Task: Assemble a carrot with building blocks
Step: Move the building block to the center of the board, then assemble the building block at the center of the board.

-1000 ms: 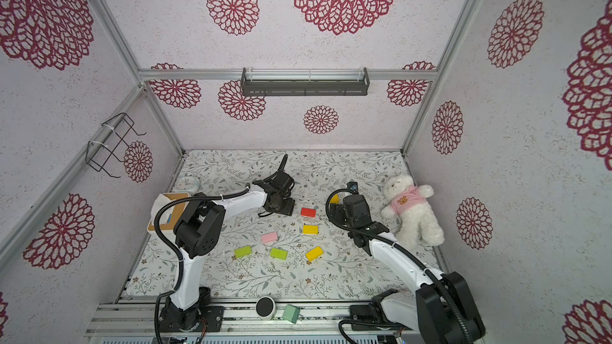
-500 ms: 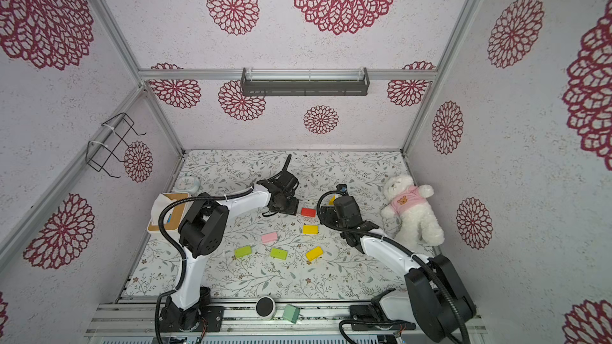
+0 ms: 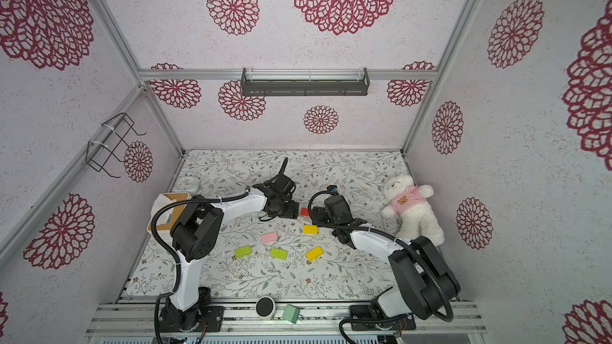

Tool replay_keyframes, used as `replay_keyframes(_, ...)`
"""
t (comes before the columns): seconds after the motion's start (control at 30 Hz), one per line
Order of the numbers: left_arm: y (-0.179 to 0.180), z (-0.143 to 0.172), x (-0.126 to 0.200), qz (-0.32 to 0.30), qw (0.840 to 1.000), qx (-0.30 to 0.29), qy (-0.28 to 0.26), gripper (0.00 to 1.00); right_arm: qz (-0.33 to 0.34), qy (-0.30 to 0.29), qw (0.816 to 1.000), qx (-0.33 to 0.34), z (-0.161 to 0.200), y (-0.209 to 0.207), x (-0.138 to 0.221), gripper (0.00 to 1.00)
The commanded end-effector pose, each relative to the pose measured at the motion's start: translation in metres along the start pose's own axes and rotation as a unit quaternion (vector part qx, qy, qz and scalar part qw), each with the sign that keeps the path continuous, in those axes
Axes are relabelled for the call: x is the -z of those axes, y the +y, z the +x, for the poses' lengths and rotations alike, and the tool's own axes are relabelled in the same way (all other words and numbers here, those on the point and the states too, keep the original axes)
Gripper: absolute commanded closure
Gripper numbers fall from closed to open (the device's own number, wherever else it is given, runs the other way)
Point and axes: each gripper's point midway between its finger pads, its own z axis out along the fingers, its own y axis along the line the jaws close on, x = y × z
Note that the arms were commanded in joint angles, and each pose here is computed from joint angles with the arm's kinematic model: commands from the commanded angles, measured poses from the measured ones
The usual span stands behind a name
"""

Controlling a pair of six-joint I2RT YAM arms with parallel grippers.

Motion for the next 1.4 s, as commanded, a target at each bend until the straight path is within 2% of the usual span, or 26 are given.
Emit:
replay_keyframes(0.0, 0.008, -0.019, 0.022, 0.029, 0.998, 0.033, -0.041, 0.22, -0.034, -0.016, 0.999, -0.017, -0.016, 0.019, -0.004, 0.4)
replay_keyframes(0.1, 0.01, -0.029, 0.042, 0.056, 0.995, 0.042, -0.074, 0.24, -0.038, -0.011, 0.999, -0.022, -0.014, 0.021, -0.011, 0.5)
replay_keyframes(0.23, 0.008, -0.036, 0.052, 0.097, 0.99, 0.043, -0.095, 0.25, -0.038, 0.0, 0.999, -0.029, -0.009, 0.021, -0.02, 0.53)
replay_keyframes(0.4, -0.001, -0.04, 0.048, 0.13, 0.986, 0.035, -0.094, 0.25, -0.026, 0.008, 0.999, -0.035, -0.004, 0.017, -0.029, 0.55)
replay_keyframes(0.8, -0.008, -0.045, 0.035, 0.145, 0.985, 0.032, -0.086, 0.26, -0.021, 0.03, 0.999, -0.039, 0.009, 0.014, -0.052, 0.61)
replay_keyframes(0.9, -0.004, -0.037, 0.019, 0.139, 0.987, 0.035, -0.067, 0.26, -0.018, 0.033, 0.998, -0.041, 0.011, 0.013, -0.057, 0.64)
replay_keyframes(1.37, -0.002, -0.038, 0.011, 0.14, 0.987, 0.042, -0.063, 0.26, -0.023, 0.041, 0.998, -0.041, 0.013, 0.017, -0.07, 0.64)
